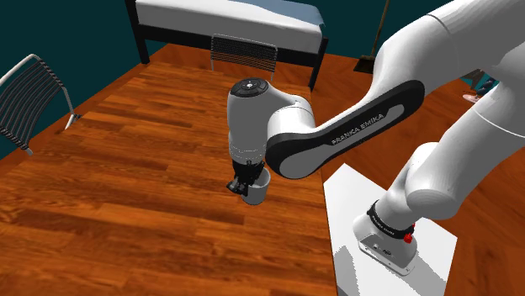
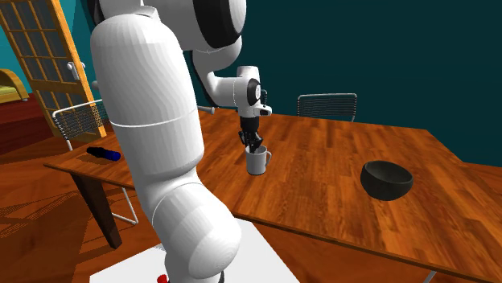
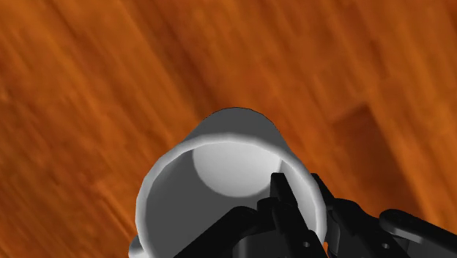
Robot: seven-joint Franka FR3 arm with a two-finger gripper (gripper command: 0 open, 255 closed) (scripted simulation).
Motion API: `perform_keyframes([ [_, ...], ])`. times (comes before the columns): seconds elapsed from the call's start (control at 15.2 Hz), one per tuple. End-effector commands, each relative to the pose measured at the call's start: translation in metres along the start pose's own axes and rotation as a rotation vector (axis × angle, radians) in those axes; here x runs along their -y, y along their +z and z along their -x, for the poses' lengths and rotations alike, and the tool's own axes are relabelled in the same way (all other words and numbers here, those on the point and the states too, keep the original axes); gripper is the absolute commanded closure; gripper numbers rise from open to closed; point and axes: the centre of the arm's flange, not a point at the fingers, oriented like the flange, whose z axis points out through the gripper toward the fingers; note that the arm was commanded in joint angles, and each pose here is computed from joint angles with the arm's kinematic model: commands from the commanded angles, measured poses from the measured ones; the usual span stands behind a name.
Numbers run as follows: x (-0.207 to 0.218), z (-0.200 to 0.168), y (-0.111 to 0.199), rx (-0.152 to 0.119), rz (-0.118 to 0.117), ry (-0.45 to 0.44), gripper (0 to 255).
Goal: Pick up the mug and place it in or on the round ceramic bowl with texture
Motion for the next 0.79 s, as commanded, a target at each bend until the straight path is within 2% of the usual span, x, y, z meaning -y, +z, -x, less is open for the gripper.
perform_keyframes([
  [0.0, 0.0, 0.0, 0.0, 0.0, 0.0, 0.0, 255],
  [0.2, 0.0, 0.0, 0.0, 0.0, 0.0, 0.0, 255],
  [0.73, -0.003, 0.001, -0.042, 0.0, 0.0, 0.0, 255],
])
